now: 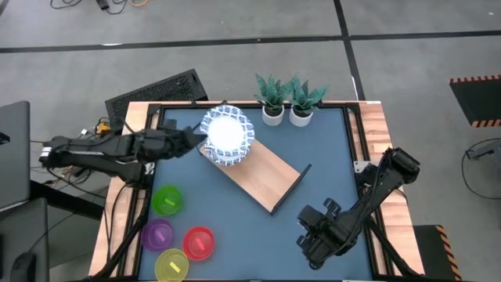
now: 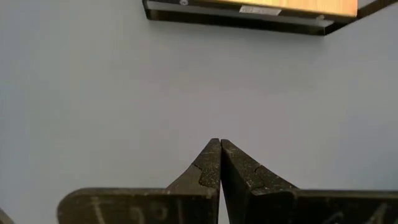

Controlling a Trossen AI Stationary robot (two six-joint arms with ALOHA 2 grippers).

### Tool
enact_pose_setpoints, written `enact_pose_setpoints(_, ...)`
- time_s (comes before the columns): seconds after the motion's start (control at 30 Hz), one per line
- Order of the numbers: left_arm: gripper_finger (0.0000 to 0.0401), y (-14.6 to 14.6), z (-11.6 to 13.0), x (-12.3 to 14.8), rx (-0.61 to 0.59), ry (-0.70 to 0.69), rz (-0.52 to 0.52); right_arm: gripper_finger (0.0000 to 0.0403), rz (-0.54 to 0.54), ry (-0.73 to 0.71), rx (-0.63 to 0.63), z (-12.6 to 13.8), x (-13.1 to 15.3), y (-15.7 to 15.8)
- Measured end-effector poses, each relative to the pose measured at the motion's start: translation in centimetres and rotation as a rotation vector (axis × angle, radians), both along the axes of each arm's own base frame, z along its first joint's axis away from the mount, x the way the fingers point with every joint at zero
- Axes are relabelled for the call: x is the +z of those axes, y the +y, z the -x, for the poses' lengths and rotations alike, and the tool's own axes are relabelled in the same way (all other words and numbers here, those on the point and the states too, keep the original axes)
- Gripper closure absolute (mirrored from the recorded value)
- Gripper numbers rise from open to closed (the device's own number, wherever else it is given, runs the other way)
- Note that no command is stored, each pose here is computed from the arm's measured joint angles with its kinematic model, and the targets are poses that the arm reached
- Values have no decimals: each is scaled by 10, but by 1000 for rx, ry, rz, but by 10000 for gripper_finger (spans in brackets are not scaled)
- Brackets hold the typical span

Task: Place and stack bowls onto a shelf
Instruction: Stack the blue bowl on top of the blue bowl on the shelf

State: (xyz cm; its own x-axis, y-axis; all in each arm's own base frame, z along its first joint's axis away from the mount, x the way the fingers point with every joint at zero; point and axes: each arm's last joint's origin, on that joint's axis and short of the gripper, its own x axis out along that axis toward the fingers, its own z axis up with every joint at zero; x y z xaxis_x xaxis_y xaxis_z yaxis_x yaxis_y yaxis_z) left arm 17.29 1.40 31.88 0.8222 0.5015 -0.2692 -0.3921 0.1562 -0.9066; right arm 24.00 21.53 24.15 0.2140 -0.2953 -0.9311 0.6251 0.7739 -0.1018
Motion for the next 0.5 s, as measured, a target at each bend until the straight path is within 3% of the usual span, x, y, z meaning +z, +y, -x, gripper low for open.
enact_pose_setpoints(0.1,401,0,-10,-15,-31,-126,50,374,4,6,9,-2,0,-2)
enact_pose_setpoints(0.33,401,0,-11,-69,23,-220,176,374,7,10,9,-4,0,-5)
enact_pose_setpoints(0.5,401,1,-6,-94,77,-216,216,374,9,12,9,-4,0,-5)
